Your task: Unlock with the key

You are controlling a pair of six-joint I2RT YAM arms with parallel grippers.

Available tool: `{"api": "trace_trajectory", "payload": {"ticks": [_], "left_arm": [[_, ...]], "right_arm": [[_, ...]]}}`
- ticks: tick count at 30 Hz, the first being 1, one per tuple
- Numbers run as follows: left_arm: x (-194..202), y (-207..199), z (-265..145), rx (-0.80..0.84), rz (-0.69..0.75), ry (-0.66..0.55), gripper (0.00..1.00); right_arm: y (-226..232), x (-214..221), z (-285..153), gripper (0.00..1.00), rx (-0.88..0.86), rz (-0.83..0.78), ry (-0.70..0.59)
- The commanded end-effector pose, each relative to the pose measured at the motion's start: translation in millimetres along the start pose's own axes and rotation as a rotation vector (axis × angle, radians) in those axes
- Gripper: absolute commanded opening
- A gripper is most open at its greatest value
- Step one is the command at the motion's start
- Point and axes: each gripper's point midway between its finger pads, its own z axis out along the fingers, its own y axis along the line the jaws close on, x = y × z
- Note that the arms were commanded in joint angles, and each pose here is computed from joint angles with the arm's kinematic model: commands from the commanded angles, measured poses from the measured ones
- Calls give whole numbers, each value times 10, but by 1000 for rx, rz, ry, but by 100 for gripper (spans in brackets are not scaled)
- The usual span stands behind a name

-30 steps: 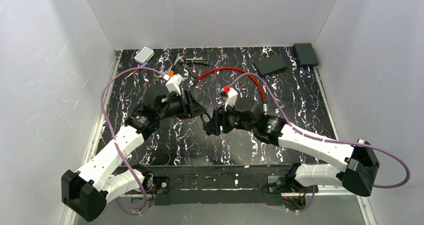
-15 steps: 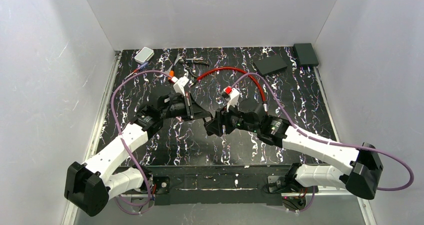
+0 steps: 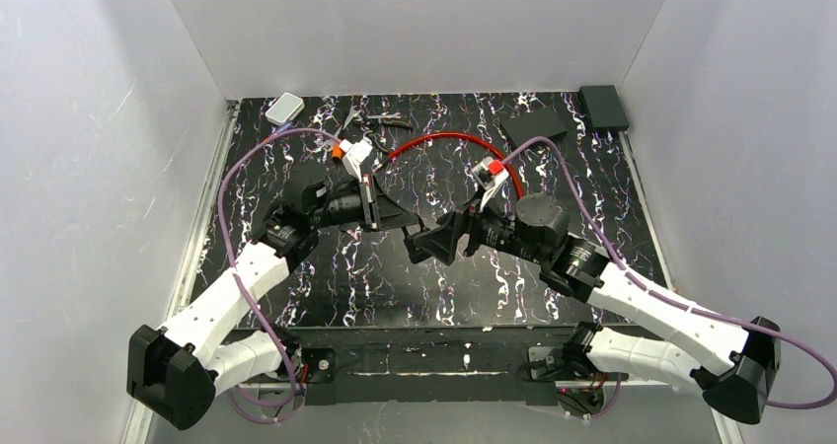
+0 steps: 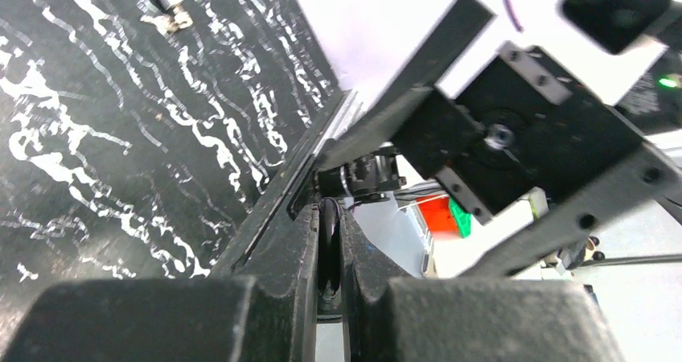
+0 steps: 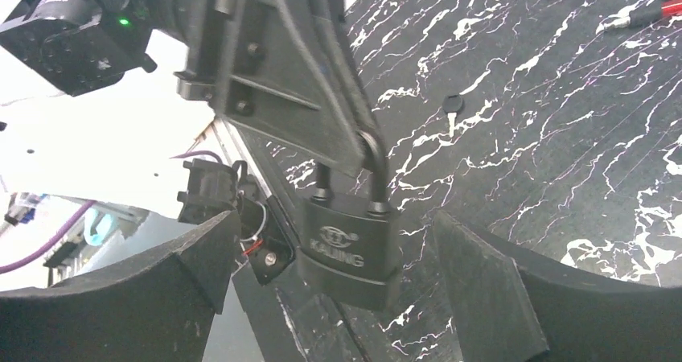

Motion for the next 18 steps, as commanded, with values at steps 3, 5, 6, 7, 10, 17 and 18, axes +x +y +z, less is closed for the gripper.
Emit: {"api": "trace_trajectory", "payload": {"ticks": [3, 5, 6, 7, 10, 17, 18], "left_arm": [[-335, -940, -265, 260, 161, -70, 0], [-367, -1040, -292, 287, 173, -72, 0], [-372, -1081, -303, 299, 175, -69, 0], [-383, -1122, -314, 311, 181, -68, 0], [-385, -1191, -332, 335, 187, -55, 0], [-378, -1175, -308, 341, 178, -40, 0], [-382, -1162, -299, 338, 177, -42, 0]], "right_arm": [[175, -105, -33, 96, -124, 78, -13], [275, -98, -37, 92, -183, 90, -3], [320, -105, -40, 90, -208, 95, -1], [356, -111, -40, 87, -227, 100, 1], [399, -156, -37, 72, -245, 108, -11], [485, -289, -67, 27, -276, 112, -57], [494, -298, -73, 20, -278, 115, -58]]}}
